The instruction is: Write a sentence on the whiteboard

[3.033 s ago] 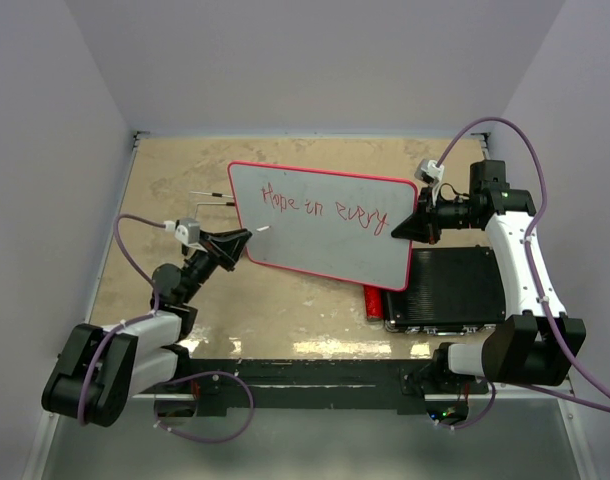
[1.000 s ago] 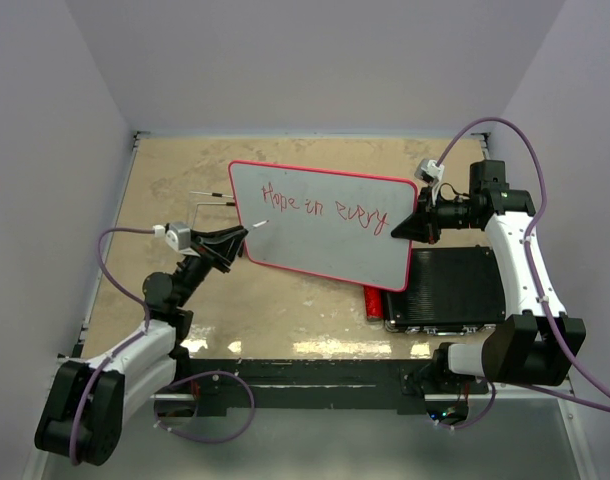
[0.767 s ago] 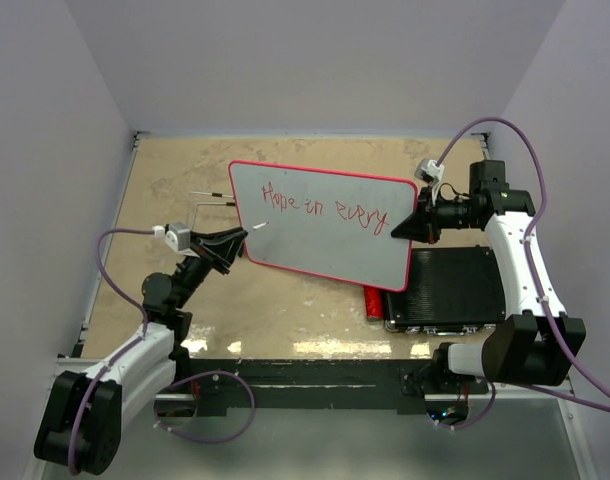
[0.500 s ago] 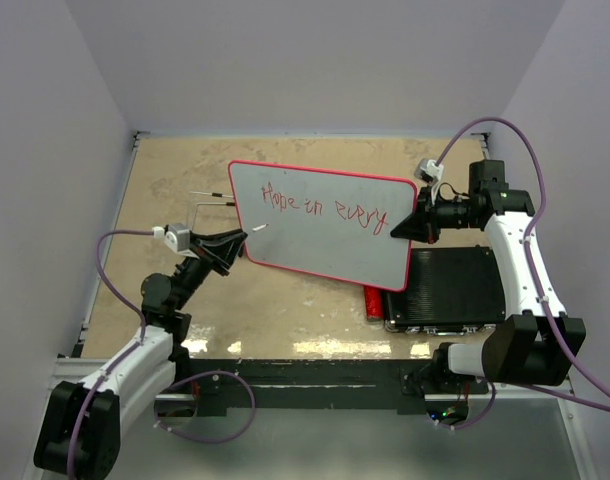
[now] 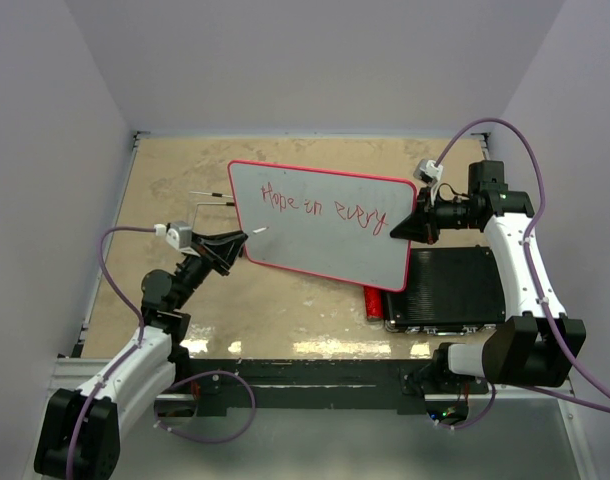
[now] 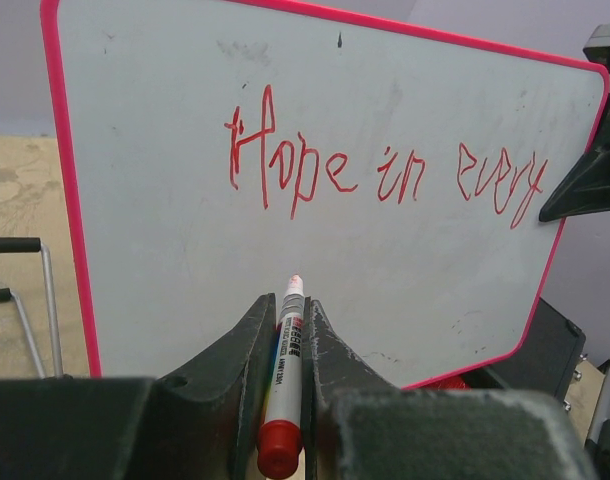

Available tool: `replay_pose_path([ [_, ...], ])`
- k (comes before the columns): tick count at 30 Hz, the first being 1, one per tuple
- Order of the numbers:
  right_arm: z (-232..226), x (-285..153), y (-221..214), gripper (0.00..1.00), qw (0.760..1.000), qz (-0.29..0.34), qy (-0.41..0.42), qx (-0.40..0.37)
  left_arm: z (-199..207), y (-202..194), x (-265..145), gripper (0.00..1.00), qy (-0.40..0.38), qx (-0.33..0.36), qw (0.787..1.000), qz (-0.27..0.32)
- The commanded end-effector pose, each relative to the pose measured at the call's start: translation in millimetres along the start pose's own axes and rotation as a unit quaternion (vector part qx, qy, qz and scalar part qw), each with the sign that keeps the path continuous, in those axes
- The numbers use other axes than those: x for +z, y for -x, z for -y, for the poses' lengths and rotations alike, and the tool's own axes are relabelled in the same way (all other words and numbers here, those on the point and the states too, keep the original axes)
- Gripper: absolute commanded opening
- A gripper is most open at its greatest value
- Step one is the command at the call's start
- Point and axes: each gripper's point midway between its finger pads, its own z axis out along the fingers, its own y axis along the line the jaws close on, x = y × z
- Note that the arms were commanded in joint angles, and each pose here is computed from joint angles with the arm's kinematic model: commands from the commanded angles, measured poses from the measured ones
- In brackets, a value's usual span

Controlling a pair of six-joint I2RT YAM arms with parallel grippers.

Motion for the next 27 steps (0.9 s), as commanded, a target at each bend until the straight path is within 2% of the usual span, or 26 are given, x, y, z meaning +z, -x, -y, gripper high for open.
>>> replay_pose_path([
  [1,-1,-5,14,0.0,0.999,0.014,-0.015,-0.048,7,21,6,0.0,-0.01,0.008,1.0,0.022],
  [10,1,-3,14,0.0,0.999,0.012,-0.015,-0.047,7,20,6,0.0,-0.007,0.001,1.0,0.018],
  [27,-1,-4,15,0.0,0.999,0.015,-0.018,-0.048,9,19,22,0.0,-0.049,0.043,0.998,0.022],
])
